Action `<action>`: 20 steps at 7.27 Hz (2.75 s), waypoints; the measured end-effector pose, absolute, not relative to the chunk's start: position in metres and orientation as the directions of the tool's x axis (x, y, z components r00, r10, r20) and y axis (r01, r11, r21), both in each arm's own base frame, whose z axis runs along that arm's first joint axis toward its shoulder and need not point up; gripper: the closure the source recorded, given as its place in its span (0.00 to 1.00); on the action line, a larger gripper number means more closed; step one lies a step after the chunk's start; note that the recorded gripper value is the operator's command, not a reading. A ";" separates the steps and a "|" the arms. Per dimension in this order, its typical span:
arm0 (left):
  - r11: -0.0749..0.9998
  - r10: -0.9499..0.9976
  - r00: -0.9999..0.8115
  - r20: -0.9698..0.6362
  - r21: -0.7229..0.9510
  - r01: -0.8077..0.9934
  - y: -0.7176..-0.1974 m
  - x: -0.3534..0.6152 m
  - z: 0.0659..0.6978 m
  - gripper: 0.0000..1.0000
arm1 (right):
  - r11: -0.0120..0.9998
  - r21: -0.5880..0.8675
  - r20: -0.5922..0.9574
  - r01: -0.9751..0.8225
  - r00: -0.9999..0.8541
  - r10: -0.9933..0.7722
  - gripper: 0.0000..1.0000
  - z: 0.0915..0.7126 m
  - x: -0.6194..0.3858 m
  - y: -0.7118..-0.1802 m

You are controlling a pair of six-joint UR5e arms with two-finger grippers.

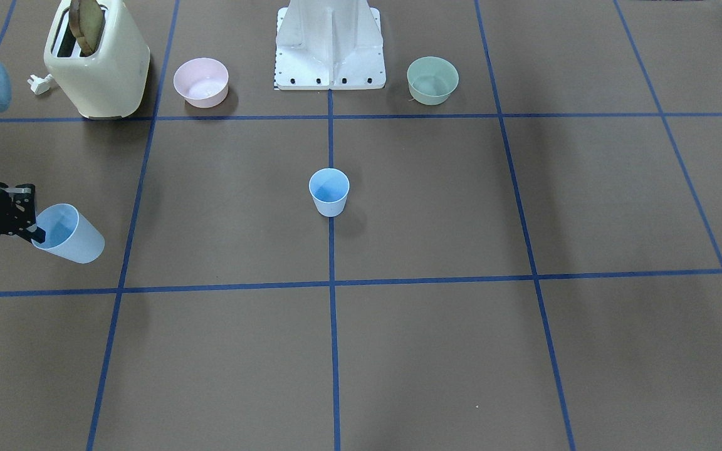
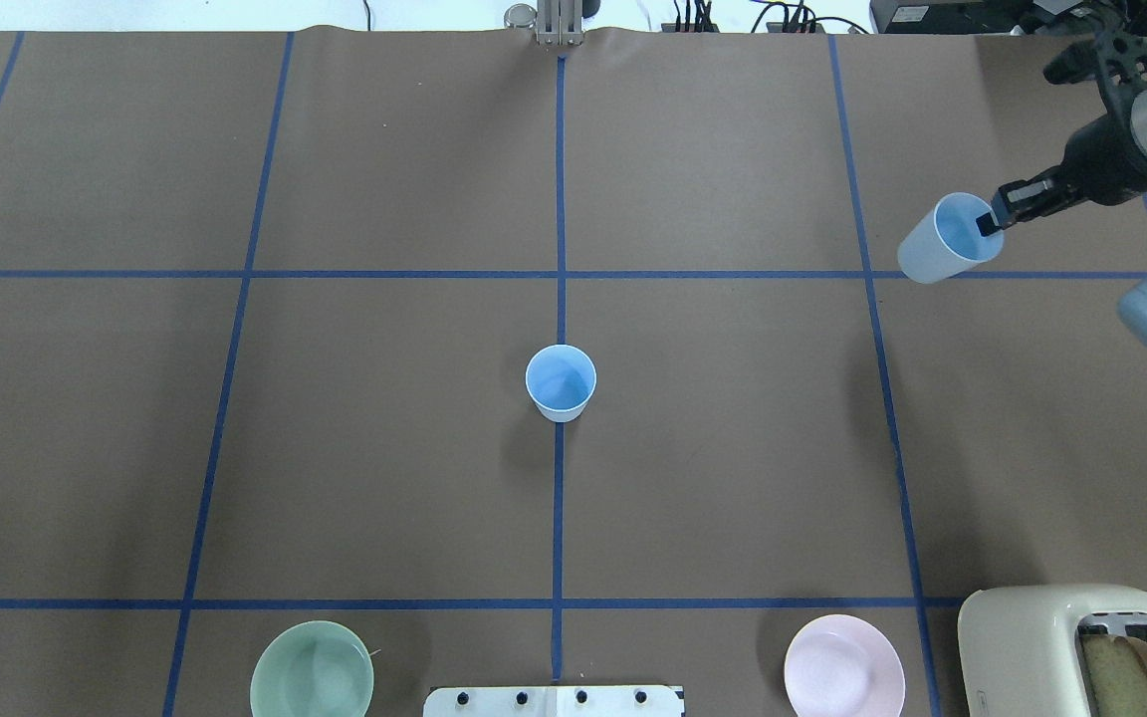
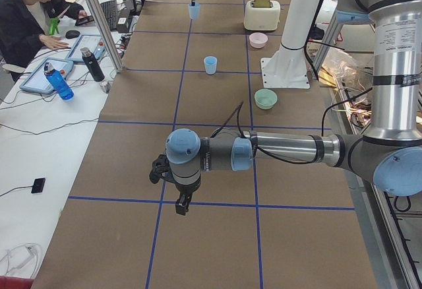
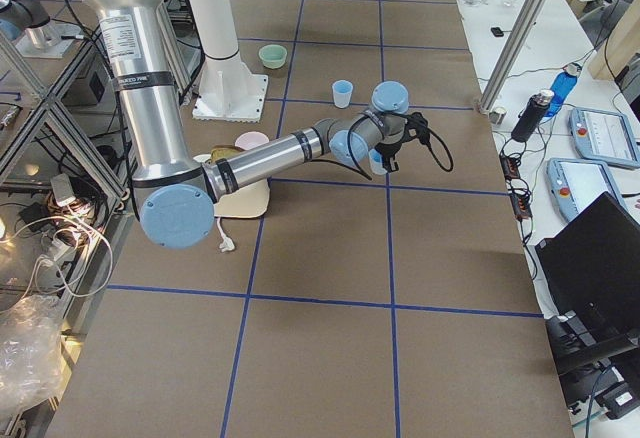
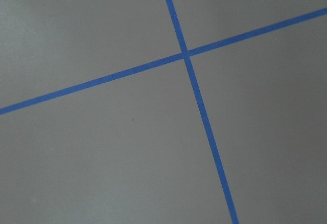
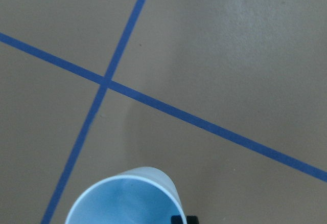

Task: Stack blue cups with both arms
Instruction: 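Grasp the light-blue cup with the right gripper and carry it over the center cup, then lower the held cup into the center light-blue cup with the right gripper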

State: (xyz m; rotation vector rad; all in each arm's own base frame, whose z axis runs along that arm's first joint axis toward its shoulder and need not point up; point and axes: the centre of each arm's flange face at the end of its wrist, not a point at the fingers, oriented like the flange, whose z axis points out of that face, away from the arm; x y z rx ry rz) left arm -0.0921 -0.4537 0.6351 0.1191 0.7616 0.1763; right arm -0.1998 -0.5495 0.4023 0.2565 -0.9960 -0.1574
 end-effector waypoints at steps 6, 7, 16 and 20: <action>0.994 0.081 0.720 -0.690 0.104 -0.012 -0.438 -0.090 0.640 0.01 | 0.986 0.047 0.813 -0.160 0.580 0.055 1.00 0.147 -0.405 -0.471; 0.995 0.080 0.719 -0.690 0.102 -0.013 -0.437 -0.090 0.641 0.01 | 0.982 0.035 0.781 -0.186 0.619 0.089 1.00 0.126 -0.444 -0.446; 0.993 0.089 0.719 -0.690 0.114 -0.014 -0.438 -0.089 0.640 0.01 | 0.980 0.033 0.661 -0.197 0.740 0.126 0.70 0.140 -0.547 -0.407; 0.993 0.092 0.719 -0.689 0.117 -0.015 -0.438 -0.088 0.640 0.01 | 0.973 0.064 0.644 -0.223 0.754 0.131 0.00 0.147 -0.550 -0.414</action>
